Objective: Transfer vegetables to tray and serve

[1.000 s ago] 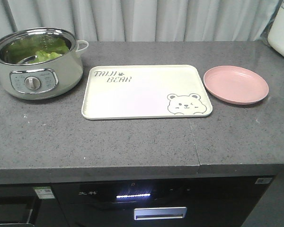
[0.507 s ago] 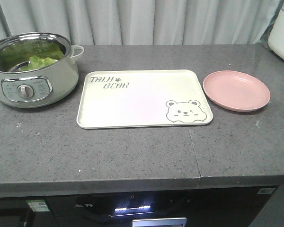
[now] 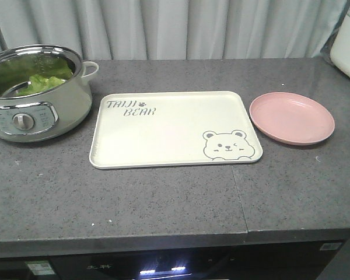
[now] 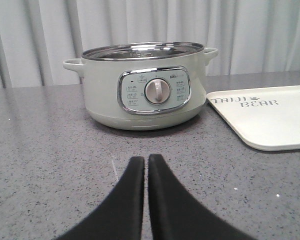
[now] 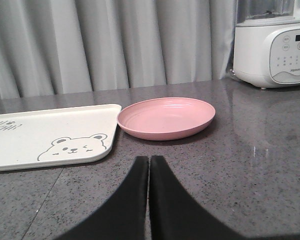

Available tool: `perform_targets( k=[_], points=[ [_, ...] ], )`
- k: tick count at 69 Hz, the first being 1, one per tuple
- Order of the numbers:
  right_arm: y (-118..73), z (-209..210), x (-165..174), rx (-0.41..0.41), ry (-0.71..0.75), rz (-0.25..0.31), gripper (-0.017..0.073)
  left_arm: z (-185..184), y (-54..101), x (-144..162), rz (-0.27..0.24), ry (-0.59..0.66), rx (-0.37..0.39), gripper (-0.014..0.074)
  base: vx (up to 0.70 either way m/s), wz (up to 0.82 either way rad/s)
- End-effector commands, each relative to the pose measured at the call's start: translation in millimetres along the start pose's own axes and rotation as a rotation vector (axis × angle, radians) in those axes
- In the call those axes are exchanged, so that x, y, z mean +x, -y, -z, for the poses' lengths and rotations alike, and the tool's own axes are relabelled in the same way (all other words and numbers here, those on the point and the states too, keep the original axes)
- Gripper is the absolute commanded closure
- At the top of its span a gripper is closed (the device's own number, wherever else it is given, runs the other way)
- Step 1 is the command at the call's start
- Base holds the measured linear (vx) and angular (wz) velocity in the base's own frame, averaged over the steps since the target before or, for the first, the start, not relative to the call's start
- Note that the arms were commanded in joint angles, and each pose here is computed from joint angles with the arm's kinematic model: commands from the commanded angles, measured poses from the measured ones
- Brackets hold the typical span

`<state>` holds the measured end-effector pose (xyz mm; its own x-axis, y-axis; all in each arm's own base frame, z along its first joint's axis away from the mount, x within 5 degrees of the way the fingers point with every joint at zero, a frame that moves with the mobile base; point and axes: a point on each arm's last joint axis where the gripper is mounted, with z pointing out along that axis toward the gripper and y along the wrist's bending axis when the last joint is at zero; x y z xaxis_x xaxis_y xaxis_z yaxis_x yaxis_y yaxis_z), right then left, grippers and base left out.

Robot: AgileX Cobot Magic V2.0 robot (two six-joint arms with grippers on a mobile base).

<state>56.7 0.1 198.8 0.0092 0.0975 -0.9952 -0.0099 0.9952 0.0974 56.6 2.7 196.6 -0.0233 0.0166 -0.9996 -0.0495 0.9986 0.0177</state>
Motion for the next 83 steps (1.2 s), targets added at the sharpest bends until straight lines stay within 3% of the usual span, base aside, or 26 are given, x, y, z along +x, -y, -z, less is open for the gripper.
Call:
perform_targets(
  k=[1,83],
  points=[
    [-1.3,0.0,-1.7,-0.017,0.064,0.01,0.0562,0.3,-0.2,-0.1,0.013,0.069,-0.002,0.0599,0.04,-0.01],
    [-1.3,0.0,-1.7,-0.017,0.064,0.01,0.0562,0.3,-0.2,-0.1,0.013,0.069,-0.002,0.0599,0.03,-0.01]
  ],
)
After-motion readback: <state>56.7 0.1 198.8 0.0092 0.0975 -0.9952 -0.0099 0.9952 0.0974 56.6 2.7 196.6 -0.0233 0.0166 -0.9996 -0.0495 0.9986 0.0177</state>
